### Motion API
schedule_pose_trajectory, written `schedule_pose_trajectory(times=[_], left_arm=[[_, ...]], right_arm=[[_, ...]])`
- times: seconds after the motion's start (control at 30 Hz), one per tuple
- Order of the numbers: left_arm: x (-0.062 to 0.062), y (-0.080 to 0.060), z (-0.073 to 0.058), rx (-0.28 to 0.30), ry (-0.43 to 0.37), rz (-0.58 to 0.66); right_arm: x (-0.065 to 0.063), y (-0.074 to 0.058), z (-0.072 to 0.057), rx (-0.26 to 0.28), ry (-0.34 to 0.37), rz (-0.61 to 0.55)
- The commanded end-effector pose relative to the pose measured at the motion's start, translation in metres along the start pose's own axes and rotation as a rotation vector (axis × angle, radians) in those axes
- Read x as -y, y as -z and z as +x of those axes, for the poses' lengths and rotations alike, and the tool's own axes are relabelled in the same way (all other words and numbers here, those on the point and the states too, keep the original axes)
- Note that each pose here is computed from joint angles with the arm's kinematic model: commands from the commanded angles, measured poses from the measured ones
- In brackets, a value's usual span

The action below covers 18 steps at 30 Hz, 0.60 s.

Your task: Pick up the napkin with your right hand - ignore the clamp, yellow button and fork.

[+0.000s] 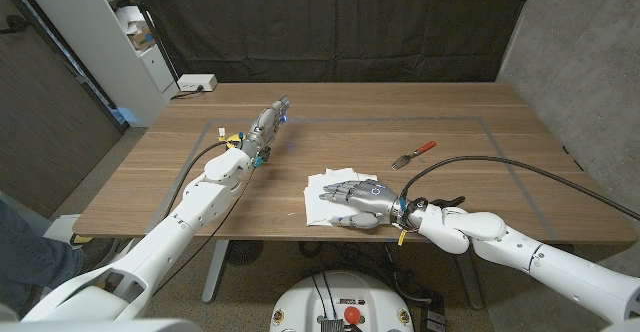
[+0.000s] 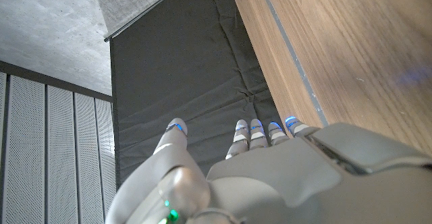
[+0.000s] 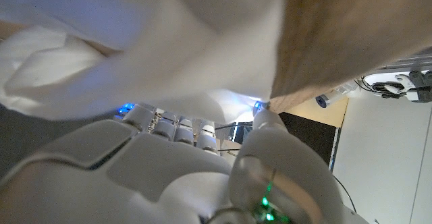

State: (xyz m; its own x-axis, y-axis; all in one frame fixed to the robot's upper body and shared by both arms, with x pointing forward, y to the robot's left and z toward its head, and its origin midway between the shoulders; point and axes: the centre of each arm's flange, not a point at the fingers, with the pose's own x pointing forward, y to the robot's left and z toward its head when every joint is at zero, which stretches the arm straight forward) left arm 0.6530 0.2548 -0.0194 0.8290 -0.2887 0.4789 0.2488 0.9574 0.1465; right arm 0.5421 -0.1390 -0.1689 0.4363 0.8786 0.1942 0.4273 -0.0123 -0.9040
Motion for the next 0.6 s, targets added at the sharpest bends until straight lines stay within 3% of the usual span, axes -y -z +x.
schedule_pose_trajectory(times=[0.03,0.6], left_arm=[[-0.0009,0.0018,0.0020,-0.003,0.006,-0.004],[-0.0034,0.0037,0.0062,-0.005,0.013,-0.012]], right_arm=[[-0.0042,0.0010,0.0027,0.014,0.013,0.028],[-0.0010,0.0012,0.0068,0.033,0.068,0.034]])
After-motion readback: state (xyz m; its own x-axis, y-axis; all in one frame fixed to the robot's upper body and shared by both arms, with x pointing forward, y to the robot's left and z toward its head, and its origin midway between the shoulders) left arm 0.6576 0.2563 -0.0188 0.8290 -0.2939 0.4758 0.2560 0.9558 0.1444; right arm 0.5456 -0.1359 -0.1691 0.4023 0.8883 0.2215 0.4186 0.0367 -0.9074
